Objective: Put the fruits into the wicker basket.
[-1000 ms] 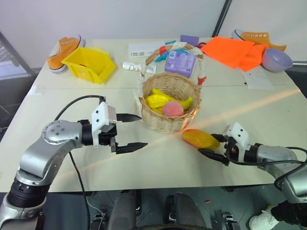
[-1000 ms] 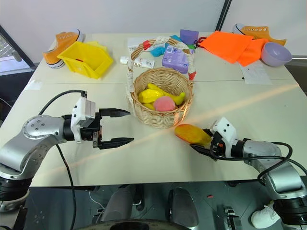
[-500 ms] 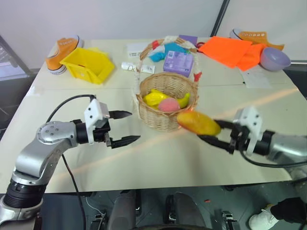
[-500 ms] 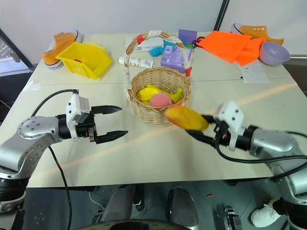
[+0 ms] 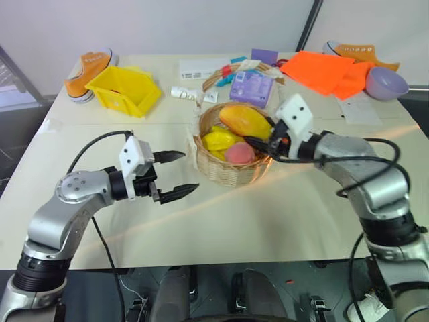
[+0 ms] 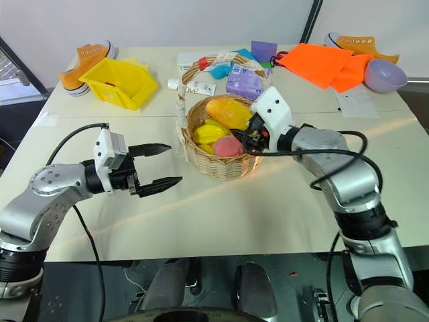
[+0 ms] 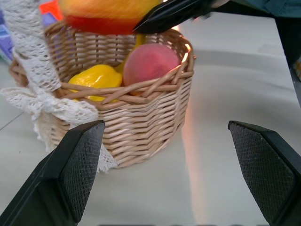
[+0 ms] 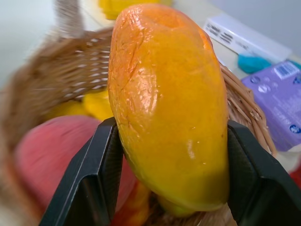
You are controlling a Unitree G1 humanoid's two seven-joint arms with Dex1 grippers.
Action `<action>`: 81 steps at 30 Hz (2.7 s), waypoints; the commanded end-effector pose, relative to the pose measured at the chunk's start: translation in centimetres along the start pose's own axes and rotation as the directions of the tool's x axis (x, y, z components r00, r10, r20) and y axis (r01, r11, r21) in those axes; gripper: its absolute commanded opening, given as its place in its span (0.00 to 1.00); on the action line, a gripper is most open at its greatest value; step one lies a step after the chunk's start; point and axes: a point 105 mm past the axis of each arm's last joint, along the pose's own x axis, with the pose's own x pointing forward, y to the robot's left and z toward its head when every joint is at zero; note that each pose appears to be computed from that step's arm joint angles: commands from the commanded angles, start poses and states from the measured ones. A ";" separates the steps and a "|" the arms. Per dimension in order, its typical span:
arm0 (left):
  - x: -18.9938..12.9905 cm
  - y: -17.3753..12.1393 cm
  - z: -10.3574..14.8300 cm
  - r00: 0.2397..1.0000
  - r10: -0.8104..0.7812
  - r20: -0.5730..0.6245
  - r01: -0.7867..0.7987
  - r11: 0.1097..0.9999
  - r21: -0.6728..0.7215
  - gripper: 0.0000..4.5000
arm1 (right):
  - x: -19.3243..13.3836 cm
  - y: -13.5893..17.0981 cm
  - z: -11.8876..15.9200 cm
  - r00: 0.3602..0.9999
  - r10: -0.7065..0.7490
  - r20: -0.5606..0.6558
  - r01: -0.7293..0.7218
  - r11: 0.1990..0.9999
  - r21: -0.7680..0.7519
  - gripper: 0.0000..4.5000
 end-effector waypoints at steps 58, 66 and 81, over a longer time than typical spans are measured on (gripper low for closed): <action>2.1 0.6 1.0 0.990 0.041 0.138 -0.043 0.999 0.012 1.00 | -22.3 -16.0 -7.5 0.529 -0.849 -0.010 0.834 0.518 0.191 0.77; -1.0 3.8 -4.2 0.948 0.315 0.037 -0.311 0.946 -0.088 1.00 | -23.2 -8.5 -10.6 0.730 -0.682 -0.049 0.678 0.713 0.180 0.77; -7.0 4.4 -10.4 0.820 0.560 -0.118 -0.571 0.815 -0.097 1.00 | -9.9 0.5 -8.9 0.986 -0.138 0.095 0.114 0.969 0.221 0.77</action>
